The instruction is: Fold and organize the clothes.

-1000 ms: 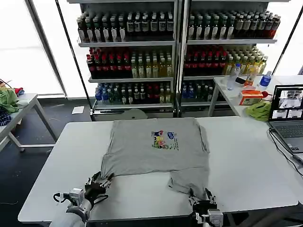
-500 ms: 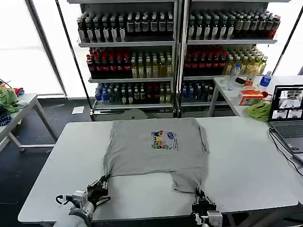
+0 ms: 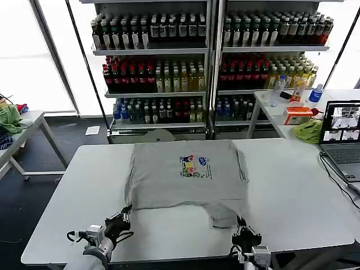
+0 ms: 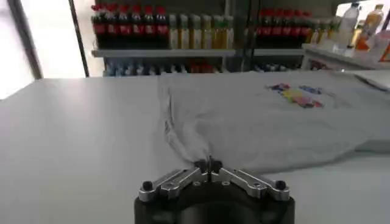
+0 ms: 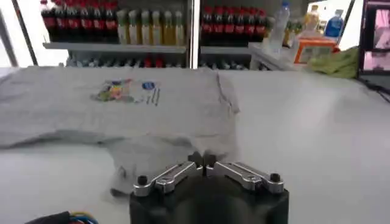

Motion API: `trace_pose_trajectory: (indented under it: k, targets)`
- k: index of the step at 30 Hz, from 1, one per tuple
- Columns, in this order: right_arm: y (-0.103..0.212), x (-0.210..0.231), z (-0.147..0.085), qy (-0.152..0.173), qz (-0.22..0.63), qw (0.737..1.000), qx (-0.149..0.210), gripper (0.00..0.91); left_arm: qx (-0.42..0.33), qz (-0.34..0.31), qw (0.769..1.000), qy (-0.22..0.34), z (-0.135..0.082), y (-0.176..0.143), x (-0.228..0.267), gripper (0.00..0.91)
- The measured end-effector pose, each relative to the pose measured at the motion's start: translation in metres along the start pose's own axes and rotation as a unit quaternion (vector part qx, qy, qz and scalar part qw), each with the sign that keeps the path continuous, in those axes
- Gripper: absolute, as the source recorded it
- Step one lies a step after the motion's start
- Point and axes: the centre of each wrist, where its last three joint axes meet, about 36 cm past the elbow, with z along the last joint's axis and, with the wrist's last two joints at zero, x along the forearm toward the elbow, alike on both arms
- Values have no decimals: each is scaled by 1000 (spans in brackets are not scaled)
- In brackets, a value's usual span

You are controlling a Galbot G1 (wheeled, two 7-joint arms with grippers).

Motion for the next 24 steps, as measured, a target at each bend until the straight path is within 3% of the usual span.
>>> trace_pose_trajectory:
  k: [14,24]
  targets:
    - [-8,-54,-37,-80,-3,997,9,0,8,3,998,-54,-27,4,-21,0]
    - [-14,-109,-58,-104,-7,994,23,0,26,11,996,-83,-48,7,-57,0]
